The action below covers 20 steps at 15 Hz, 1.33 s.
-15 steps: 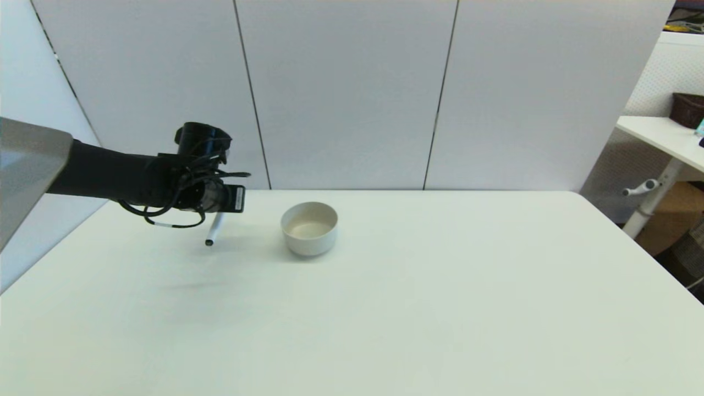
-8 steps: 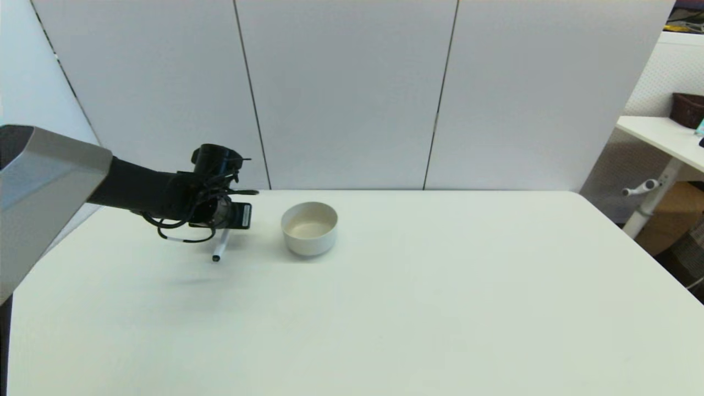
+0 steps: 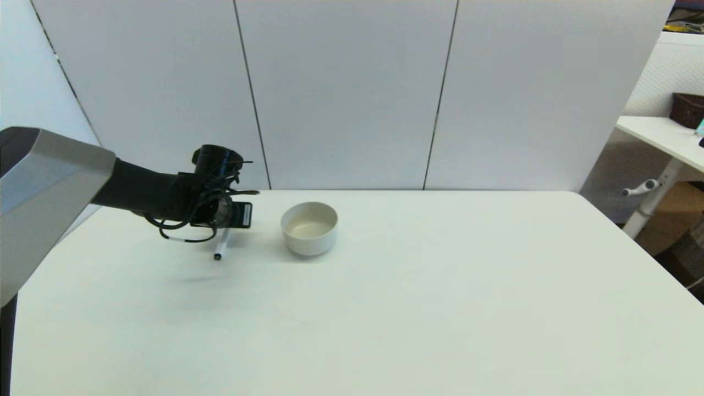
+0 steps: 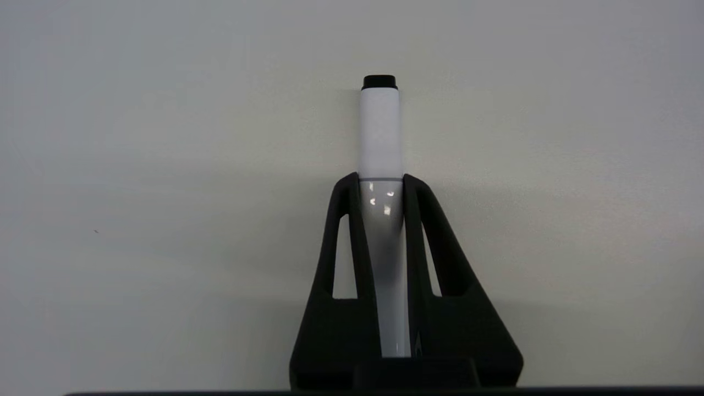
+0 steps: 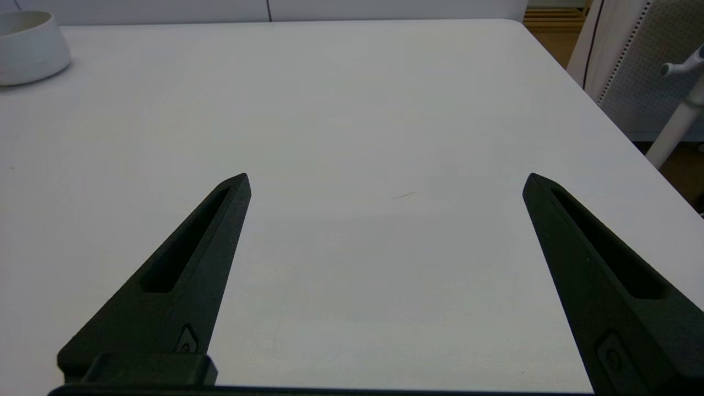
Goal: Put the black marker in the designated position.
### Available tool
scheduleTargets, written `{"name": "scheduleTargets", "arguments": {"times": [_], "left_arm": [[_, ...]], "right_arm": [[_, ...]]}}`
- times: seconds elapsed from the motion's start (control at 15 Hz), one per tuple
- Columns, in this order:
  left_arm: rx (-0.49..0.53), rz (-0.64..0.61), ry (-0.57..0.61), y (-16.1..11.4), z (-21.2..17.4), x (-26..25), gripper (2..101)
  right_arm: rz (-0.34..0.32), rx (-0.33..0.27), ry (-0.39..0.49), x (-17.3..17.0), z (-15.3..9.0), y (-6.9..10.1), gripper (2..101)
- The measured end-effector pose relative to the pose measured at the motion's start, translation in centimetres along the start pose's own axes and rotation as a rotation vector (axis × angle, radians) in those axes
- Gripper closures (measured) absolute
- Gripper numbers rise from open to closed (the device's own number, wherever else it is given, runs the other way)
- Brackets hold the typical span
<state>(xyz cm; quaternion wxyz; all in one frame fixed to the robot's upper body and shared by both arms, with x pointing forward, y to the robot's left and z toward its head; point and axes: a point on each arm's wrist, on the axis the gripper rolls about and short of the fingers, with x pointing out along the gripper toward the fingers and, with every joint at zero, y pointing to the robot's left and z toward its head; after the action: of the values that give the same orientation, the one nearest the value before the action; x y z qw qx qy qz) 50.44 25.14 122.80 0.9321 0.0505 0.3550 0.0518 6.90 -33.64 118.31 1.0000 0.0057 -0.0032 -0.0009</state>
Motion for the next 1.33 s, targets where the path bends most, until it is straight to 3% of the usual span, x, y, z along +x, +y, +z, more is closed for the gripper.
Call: {"name": "scheduleTargets", "arguments": {"times": [0.13, 0.47, 0.73, 1.07, 1.33], "left_arm": [[0.000, -0.001, 0.002, 0.0, 0.0, 0.0, 87.3], [0.002, -0.006, 0.003, 0.0, 0.0, -0.1, 49.6], [-0.002, -0.009, -0.032, 0.7, 1.2, -2.6, 32.1], [-0.009, -0.017, -0.133, 3.7, 3.3, -13.4, 19.6], [-0.011, -0.070, -0.296, 7.1, 0.2, -24.4, 13.9]], "right_arm": [[0.000, 0.000, 0.000, 0.0, 0.0, 0.0, 4.3], [0.000, 0.000, 0.000, 0.0, 0.0, 0.0, 4.3], [0.000, 0.001, 0.000, 0.0, 0.0, 0.0, 4.3], [0.000, 0.001, 0.000, 0.0, 0.0, 0.0, 4.3], [0.000, 0.000, 0.000, 0.0, 0.0, 0.0, 4.3]]}}
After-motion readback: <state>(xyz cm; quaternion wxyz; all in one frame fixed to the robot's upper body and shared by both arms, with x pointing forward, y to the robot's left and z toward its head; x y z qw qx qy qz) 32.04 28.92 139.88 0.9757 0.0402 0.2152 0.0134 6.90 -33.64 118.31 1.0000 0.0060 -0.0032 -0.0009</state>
